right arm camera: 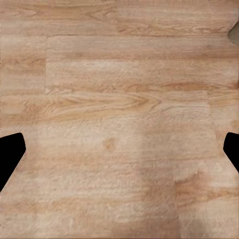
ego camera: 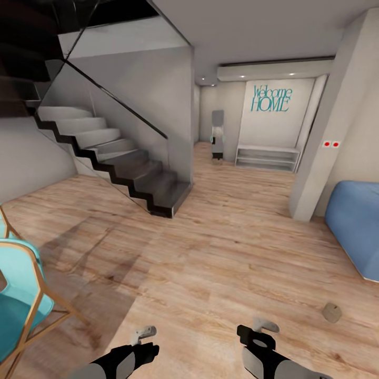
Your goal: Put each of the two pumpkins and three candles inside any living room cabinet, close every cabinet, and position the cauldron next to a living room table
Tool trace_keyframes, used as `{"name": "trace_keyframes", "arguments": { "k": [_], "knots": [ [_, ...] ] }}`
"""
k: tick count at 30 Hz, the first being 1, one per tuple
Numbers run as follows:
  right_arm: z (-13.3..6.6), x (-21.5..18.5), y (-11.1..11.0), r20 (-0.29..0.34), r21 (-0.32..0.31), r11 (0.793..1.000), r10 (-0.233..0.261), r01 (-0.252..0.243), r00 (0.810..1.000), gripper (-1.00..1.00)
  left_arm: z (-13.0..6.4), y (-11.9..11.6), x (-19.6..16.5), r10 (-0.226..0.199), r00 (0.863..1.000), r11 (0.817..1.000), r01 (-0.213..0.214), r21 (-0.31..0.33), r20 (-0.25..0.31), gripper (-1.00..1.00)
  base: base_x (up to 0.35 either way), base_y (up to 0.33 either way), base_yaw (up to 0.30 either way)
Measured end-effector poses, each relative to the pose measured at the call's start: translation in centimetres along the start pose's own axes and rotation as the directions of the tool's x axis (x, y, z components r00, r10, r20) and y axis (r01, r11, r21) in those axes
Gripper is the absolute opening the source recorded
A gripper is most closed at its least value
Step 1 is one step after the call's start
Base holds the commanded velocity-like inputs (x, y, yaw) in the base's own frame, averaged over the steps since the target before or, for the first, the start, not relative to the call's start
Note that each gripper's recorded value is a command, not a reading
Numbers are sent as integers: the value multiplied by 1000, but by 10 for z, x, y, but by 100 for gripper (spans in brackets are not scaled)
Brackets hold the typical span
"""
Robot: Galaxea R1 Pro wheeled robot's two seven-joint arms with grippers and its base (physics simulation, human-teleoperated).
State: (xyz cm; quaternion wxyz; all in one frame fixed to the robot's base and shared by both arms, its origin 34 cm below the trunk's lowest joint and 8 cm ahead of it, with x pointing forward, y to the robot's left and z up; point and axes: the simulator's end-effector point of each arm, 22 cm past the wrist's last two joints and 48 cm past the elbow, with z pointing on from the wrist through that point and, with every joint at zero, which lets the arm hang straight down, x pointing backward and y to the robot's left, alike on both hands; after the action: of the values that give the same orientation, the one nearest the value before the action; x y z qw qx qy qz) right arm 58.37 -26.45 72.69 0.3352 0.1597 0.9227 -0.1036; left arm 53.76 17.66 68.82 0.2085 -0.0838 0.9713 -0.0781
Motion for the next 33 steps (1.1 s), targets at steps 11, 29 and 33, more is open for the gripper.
{"name": "trace_keyframes", "arguments": {
  "k": [11,29,33],
  "knots": [
    [0,0,0,1,0,1000,0,0,1000,100,0,0,-1,0,1000,1000,0,0,2,100,328,-2,-30],
    [-4,-10,1,19,-4,1000,6,-6,1000,100,-5,-3,-9,2,1000,1000,-3,4,20,100,330,0,-170],
    [-5,-12,1,23,-5,1000,7,-7,1000,100,-7,-3,-11,3,1000,1000,-3,5,25,100,330,0,-178]
  ]
}}
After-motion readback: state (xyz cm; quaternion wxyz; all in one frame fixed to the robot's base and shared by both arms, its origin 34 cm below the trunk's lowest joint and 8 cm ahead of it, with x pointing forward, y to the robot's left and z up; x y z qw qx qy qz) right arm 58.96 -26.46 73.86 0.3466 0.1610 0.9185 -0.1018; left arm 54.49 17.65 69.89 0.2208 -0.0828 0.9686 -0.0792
